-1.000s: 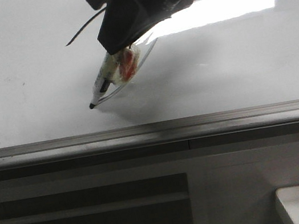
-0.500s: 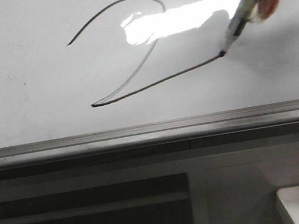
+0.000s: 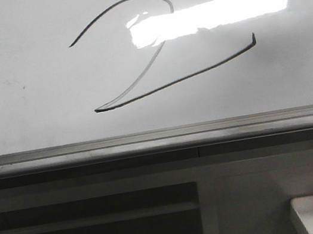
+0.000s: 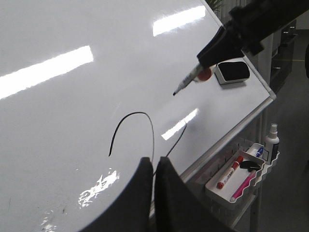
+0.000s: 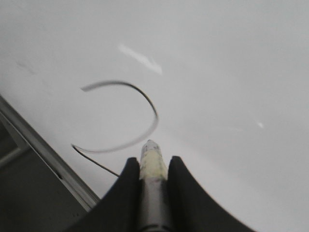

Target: Write number 2 on whiteboard

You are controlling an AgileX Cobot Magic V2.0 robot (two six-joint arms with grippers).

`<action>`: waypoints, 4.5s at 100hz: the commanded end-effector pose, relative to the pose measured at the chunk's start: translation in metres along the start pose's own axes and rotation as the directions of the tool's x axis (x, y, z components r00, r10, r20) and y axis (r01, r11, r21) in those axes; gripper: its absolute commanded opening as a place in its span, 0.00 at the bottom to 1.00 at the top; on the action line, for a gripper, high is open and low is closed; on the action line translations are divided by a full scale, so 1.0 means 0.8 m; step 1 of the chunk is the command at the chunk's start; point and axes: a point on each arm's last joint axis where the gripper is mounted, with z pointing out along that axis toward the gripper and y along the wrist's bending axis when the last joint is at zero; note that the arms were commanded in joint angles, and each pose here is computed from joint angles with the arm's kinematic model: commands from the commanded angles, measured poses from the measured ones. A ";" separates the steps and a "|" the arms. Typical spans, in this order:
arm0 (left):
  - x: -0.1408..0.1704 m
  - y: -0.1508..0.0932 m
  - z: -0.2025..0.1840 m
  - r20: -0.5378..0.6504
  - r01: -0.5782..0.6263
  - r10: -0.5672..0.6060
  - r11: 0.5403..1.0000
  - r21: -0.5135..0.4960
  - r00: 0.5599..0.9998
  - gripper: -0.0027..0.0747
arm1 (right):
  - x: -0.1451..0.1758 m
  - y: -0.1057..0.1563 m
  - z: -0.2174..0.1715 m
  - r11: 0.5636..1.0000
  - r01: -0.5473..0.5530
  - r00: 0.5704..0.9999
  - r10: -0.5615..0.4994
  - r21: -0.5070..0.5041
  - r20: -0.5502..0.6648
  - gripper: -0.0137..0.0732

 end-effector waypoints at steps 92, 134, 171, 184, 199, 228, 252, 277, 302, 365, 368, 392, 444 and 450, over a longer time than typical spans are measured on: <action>-0.041 -0.030 0.150 -0.280 -0.024 0.159 0.901 0.433 0.947 0.51 | -0.029 0.144 0.024 0.840 0.296 0.954 -0.238 -0.455 0.182 0.09; -0.036 -0.030 0.179 -0.306 0.026 0.115 0.906 0.422 0.945 0.51 | -0.036 0.163 0.015 0.815 0.322 0.940 -0.217 -0.481 0.262 0.08; -0.033 -0.029 0.193 -0.314 0.038 0.100 0.913 0.405 0.944 0.24 | -0.036 0.163 0.015 0.815 0.322 0.941 -0.218 -0.482 0.261 0.08; -0.030 -0.029 0.200 -0.333 0.048 0.100 0.911 0.409 0.937 0.01 | -0.036 0.164 0.015 0.813 0.323 0.940 -0.218 -0.484 0.261 0.08; -0.027 -0.030 0.204 -0.347 0.054 0.101 0.910 0.411 0.932 0.01 | -0.036 0.164 0.014 0.813 0.322 0.941 -0.218 -0.485 0.260 0.09; -0.026 -0.030 0.205 -0.351 0.056 0.102 0.909 0.412 0.931 0.01 | -0.044 0.158 0.006 0.830 0.329 0.927 -0.194 -0.451 0.320 0.66; -0.031 -0.021 0.210 -0.329 0.085 0.031 0.940 0.332 0.944 0.01 | -0.064 0.116 -0.051 0.887 0.336 0.858 -0.150 -0.317 0.492 0.67; -0.035 0.052 0.221 -0.199 0.172 -0.197 0.975 -0.140 0.960 0.01 | -0.049 0.071 -0.109 0.923 0.323 0.855 -0.191 -0.209 0.482 0.08; -0.007 0.108 0.250 -0.141 0.294 -0.360 0.890 -0.348 0.922 0.01 | -0.013 0.063 -0.102 0.939 0.290 0.900 -0.202 -0.185 0.386 0.08; 0.061 0.138 0.326 -0.222 0.303 -0.418 0.859 -0.413 0.881 0.01 | 0.028 0.073 -0.064 0.953 0.166 0.951 -0.085 -0.255 0.299 0.08; 0.064 0.138 0.328 -0.224 0.304 -0.420 0.857 -0.415 0.879 0.01 | 0.028 0.073 -0.064 0.953 0.166 0.951 -0.085 -0.255 0.299 0.08; 0.071 0.140 0.333 -0.237 0.304 -0.426 0.856 -0.419 0.873 0.01 | 0.028 0.073 -0.064 0.953 0.166 0.951 -0.085 -0.255 0.299 0.08; 0.070 0.140 0.333 -0.233 0.303 -0.425 0.856 -0.420 0.875 0.40 | 0.028 0.073 -0.064 0.953 0.166 0.951 -0.085 -0.255 0.298 0.08; 0.070 0.140 0.333 -0.233 0.303 -0.425 0.856 -0.420 0.875 0.41 | 0.028 0.073 -0.064 0.953 0.166 0.951 -0.085 -0.255 0.298 0.08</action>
